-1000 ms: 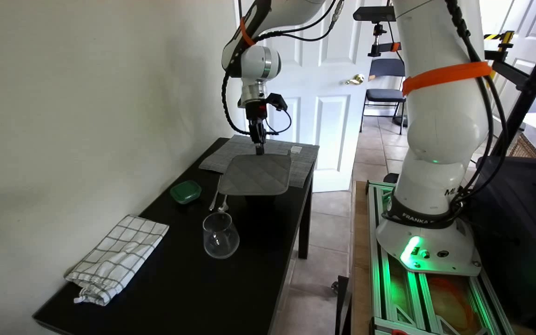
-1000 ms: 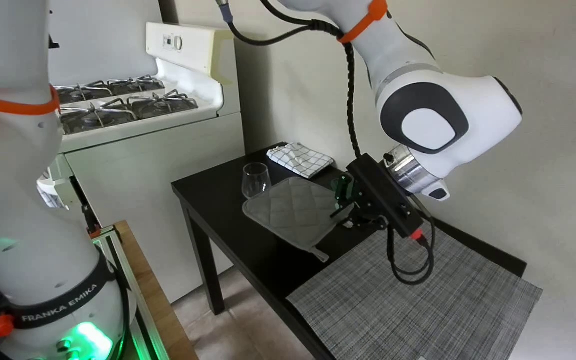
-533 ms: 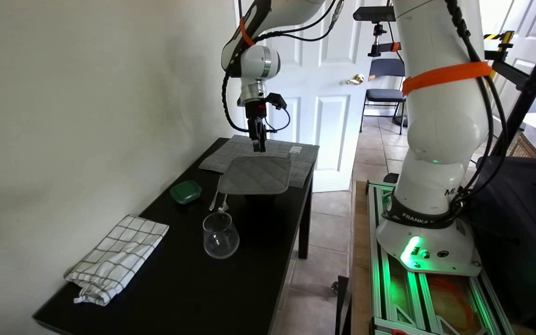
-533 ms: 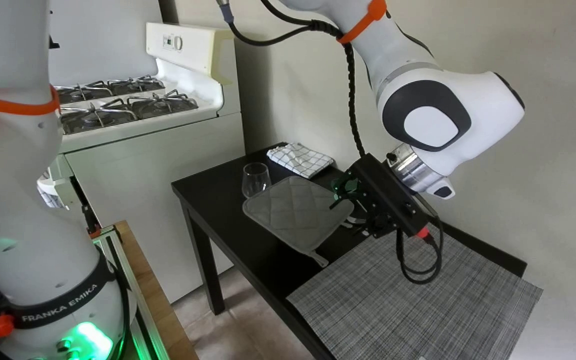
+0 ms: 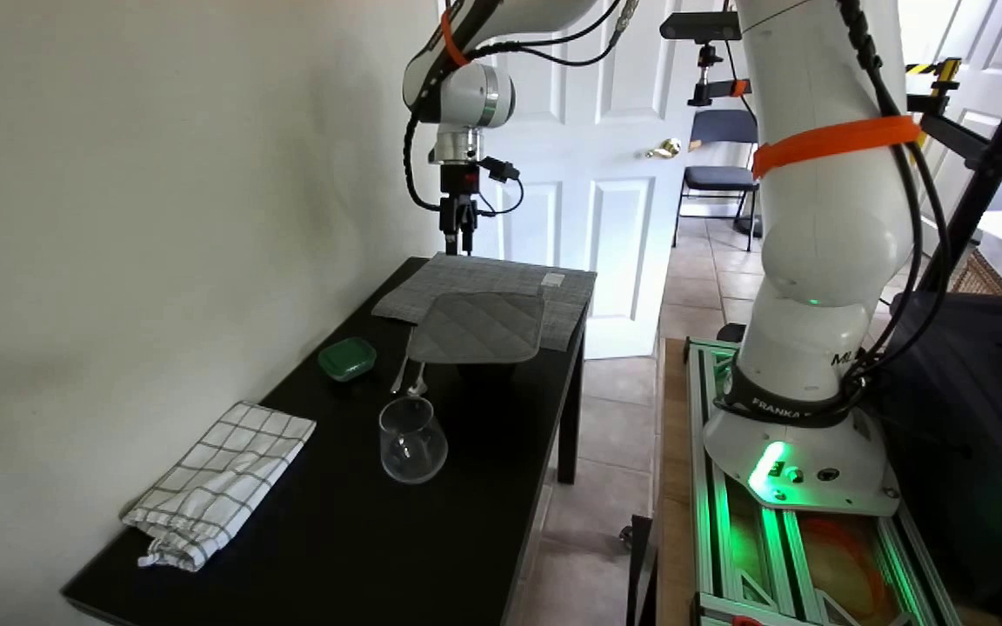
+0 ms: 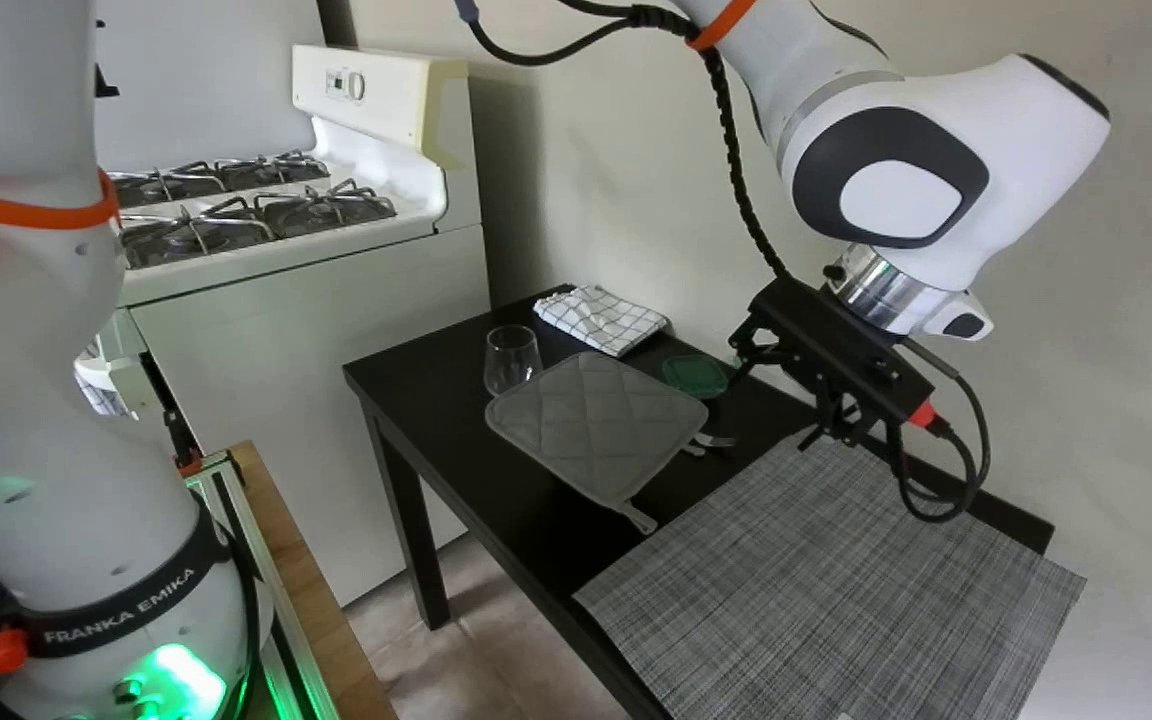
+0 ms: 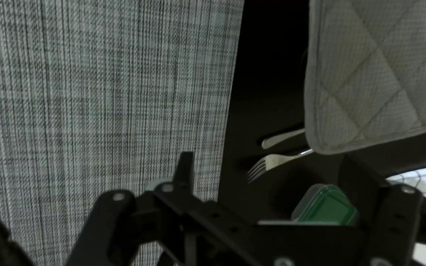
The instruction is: Put the grey potholder on the black mug and then put the silver fork on the grey potholder
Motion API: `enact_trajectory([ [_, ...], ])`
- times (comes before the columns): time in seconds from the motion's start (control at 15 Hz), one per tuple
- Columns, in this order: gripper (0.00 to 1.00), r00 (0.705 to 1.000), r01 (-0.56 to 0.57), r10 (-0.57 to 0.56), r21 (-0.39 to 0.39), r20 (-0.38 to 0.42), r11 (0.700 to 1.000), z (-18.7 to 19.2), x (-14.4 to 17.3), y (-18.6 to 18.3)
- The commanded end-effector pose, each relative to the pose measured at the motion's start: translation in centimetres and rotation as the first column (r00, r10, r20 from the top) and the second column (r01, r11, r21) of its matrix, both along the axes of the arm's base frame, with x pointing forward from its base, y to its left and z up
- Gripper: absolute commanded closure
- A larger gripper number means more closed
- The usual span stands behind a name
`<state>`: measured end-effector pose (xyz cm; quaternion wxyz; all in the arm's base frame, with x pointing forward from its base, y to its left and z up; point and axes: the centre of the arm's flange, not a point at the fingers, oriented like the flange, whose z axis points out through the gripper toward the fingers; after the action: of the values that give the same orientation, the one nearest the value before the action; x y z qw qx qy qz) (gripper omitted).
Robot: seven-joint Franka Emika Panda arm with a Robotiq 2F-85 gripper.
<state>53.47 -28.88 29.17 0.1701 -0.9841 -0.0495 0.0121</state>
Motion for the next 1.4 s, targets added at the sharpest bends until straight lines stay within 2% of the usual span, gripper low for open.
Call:
enact_trajectory([
  [0.0, 0.00, 1.000, 0.000, 0.000, -0.011, 0.023, 1.000, -0.6, 3.4, -0.4],
  [0.27, 0.00, 0.999, -0.028, 0.028, 0.016, 0.026, 0.999, -2.2, 7.0, -0.7],
  [0.6, 0.00, 0.998, -0.053, 0.051, 0.098, 0.020, 0.994, -5.5, 9.8, 0.4],
  [0.93, 0.00, 0.996, -0.081, 0.087, 0.180, -0.027, 0.980, -9.4, 10.7, 2.6],
  [1.33, 0.00, 0.994, -0.068, 0.084, 0.223, -0.063, 0.972, -13.0, 10.7, 4.0],
])
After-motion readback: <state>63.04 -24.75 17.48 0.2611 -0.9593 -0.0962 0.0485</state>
